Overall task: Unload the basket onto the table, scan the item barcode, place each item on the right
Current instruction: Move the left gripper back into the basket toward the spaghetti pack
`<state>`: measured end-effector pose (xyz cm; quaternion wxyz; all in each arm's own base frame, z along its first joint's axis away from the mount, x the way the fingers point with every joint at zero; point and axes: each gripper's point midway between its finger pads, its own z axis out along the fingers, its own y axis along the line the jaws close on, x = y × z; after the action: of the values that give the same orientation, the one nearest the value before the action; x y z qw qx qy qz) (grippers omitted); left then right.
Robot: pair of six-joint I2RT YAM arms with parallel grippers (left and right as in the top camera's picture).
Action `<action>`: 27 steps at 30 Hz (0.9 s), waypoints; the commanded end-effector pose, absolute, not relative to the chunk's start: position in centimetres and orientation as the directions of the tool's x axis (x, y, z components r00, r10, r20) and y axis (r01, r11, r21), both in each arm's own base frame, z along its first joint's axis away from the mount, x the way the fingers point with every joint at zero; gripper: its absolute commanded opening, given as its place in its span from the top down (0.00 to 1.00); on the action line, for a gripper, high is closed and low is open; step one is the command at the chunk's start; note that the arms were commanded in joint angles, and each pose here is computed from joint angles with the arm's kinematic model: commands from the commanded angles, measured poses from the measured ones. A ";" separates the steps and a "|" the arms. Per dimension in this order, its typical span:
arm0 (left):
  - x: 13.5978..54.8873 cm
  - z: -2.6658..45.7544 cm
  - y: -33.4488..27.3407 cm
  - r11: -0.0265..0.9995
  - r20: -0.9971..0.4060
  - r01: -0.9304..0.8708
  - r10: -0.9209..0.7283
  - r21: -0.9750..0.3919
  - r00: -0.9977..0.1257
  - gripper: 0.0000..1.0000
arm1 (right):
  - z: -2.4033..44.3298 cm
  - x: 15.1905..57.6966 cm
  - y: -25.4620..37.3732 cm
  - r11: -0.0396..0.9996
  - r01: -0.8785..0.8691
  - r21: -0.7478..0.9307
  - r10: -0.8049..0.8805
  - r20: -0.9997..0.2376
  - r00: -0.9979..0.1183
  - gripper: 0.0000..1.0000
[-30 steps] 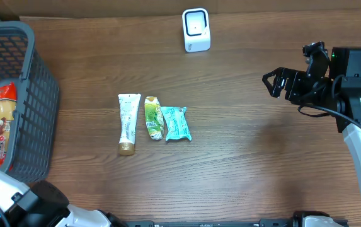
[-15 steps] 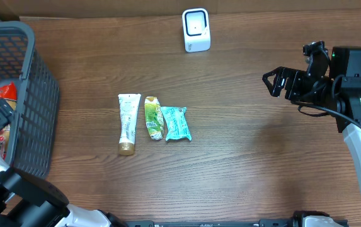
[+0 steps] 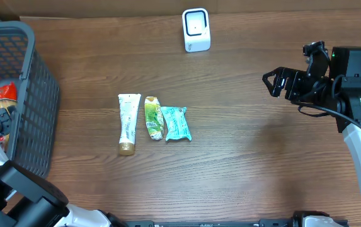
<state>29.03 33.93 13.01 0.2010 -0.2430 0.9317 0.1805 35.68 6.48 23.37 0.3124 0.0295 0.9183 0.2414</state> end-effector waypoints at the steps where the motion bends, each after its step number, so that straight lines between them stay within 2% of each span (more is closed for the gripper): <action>1: 28.8 10.7 34.2 0.852 -0.403 -0.448 -0.323 0.270 -0.856 0.00 | 24.1 36.0 6.1 0.889 -0.093 0.449 0.210 -0.578 -0.789 0.00; 10: 28.9 6.2 34.9 0.866 -0.343 -0.434 -0.341 0.247 -0.875 0.00 | 23.9 36.1 6.1 0.890 -0.089 0.447 0.210 -0.574 -0.791 0.00; 21: 27.3 5.6 36.9 0.840 -0.351 -0.480 -0.383 0.252 -0.854 0.00 | 21.9 36.7 6.1 0.884 -0.044 0.466 0.231 -0.515 -0.825 0.00; 24: 27.1 5.5 36.9 0.863 -0.349 -0.443 -0.349 0.242 -0.870 0.00 | 21.3 36.9 6.2 0.879 -0.035 0.475 0.234 -0.496 -0.836 0.00; 27: 27.4 5.4 36.8 0.895 -0.361 -0.388 -0.295 0.221 -0.885 0.06 | 20.7 37.0 6.3 0.875 -0.032 0.482 0.234 -0.480 -0.846 0.00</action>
<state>27.22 37.19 6.22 0.1523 -0.2194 0.9491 0.1672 36.51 6.31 20.44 0.2704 0.0507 0.9312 0.2392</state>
